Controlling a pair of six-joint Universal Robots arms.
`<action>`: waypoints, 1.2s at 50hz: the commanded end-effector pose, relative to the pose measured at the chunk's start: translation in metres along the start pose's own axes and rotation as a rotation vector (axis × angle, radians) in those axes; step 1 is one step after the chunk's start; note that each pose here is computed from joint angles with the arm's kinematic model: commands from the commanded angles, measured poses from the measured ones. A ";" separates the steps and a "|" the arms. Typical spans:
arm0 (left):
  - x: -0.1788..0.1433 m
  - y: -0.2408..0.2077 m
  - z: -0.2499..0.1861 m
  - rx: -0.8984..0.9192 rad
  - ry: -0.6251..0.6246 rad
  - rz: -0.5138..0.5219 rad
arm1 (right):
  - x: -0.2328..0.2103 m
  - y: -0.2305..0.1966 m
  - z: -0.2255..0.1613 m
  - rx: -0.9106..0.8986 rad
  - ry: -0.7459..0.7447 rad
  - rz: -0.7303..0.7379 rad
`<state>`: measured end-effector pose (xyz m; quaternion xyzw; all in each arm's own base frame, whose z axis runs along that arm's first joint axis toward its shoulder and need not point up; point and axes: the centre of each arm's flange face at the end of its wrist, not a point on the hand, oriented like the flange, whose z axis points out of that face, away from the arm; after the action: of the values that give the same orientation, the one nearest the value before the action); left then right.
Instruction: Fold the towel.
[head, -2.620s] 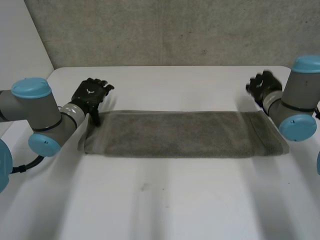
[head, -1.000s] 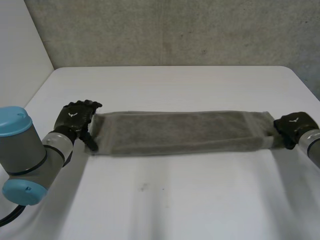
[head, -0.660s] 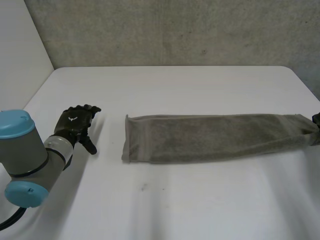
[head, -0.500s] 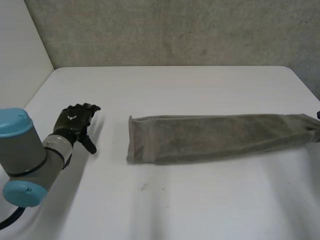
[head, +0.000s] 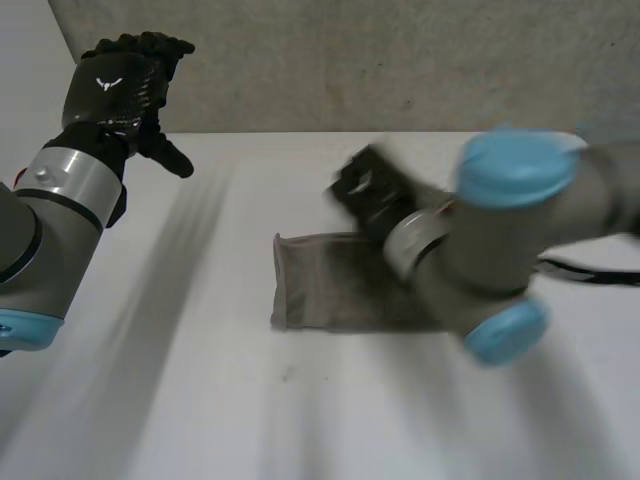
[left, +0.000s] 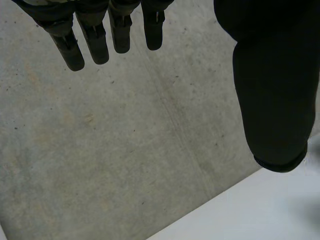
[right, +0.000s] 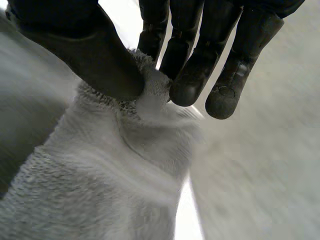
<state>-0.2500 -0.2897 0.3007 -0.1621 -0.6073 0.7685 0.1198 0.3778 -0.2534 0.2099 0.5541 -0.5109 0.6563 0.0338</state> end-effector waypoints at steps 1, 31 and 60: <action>0.018 0.024 -0.004 -0.070 0.018 -0.046 | -0.096 -0.014 -0.003 0.059 -0.179 -0.023; 0.027 0.050 -0.003 -0.137 0.039 -0.054 | -0.091 -0.030 -0.021 0.104 -0.281 0.208; 0.094 0.134 -0.027 -0.357 0.194 -0.058 | 0.014 0.136 -0.066 -0.361 0.017 0.544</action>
<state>-0.3245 -0.2609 0.1738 -0.2344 -0.7067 0.6428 0.1802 0.2505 -0.2675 0.1651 0.3840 -0.7448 0.5429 -0.0562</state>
